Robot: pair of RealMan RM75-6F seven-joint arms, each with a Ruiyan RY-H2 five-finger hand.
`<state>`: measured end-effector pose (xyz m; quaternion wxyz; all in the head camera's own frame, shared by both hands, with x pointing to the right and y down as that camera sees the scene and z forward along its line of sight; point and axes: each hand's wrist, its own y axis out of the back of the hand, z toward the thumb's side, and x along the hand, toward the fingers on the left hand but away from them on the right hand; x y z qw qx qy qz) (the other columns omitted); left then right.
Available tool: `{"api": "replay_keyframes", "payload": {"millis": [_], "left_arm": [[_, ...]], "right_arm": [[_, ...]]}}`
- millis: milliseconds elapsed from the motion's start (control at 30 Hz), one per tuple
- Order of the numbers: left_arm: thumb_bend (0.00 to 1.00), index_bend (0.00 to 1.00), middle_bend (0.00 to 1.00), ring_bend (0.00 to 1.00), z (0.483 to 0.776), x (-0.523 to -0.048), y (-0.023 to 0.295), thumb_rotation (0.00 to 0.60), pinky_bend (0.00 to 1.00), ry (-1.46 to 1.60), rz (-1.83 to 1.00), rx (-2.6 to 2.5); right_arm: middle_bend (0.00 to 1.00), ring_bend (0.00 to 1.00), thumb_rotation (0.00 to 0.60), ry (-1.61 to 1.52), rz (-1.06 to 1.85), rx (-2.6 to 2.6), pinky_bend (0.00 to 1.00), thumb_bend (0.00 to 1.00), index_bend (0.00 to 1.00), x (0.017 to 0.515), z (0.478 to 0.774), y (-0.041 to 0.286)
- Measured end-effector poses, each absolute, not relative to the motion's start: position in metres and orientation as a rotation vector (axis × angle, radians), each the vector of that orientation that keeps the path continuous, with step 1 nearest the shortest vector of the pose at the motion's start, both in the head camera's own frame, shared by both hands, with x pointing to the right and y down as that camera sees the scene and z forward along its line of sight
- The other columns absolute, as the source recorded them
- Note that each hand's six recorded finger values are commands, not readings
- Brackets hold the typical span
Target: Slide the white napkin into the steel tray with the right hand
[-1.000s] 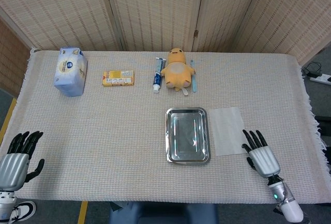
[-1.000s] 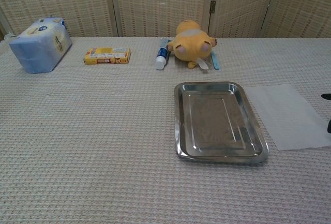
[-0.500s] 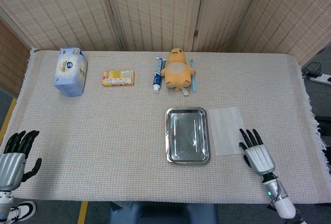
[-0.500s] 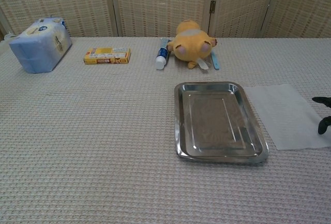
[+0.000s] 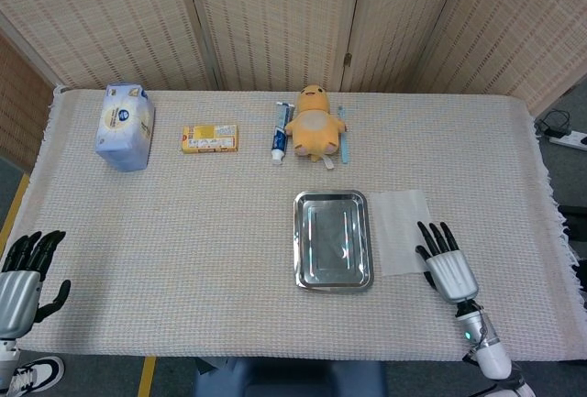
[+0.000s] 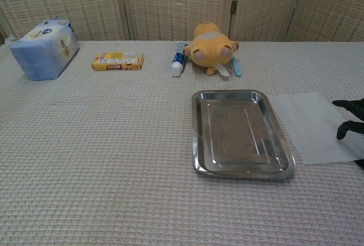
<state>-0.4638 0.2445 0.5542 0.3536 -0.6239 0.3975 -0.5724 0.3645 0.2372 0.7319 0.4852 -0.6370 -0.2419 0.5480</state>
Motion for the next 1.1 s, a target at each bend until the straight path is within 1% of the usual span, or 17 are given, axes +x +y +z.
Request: {"api": "replay_keyframes", "payload": {"millis": [200, 467, 700, 800, 1000, 1100], "left_arm": [[0.49, 0.08, 0.11, 0.00, 0.552, -0.464, 0.243, 0.600, 0.03, 1.039, -1.464, -1.608], [0.49, 0.06, 0.11, 0.00, 0.550, -0.465, 0.243, 0.600, 0.04, 1.055, -1.460, -1.595], [0.49, 0.05, 0.11, 0.00, 0.550, -0.464, 0.243, 0.600, 0.04, 1.046, -1.454, -1.600], [0.49, 0.05, 0.11, 0.00, 0.549, -0.465, 0.243, 0.600, 0.04, 1.057, -1.458, -1.597], [0.49, 0.04, 0.11, 0.00, 0.548, -0.465, 0.243, 0.600, 0.03, 1.058, -1.456, -1.598], [0.49, 0.05, 0.11, 0.00, 0.548, -0.465, 0.243, 0.600, 0.03, 1.060, -1.457, -1.595]], "right_arm": [[0.08, 0.05, 0.600, -0.603, 1.328, -1.544, 0.00, 0.41, 0.39, 0.359, 0.736, 0.230], [0.09, 0.06, 0.600, -0.612, 1.327, -1.537, 0.00, 0.41, 0.41, 0.355, 0.741, 0.223], [0.16, 0.11, 0.600, -0.635, 1.296, -1.537, 0.00, 0.41, 0.51, 0.351, 0.740, 0.218], [0.19, 0.14, 0.600, -0.640, 1.287, -1.545, 0.00, 0.44, 0.53, 0.349, 0.741, 0.218], [0.24, 0.17, 0.600, -0.668, 1.275, -1.570, 0.00, 0.54, 0.59, 0.347, 0.742, 0.218], [0.26, 0.18, 0.600, -0.687, 1.263, -1.579, 0.00, 0.57, 0.62, 0.345, 0.741, 0.216]]}}
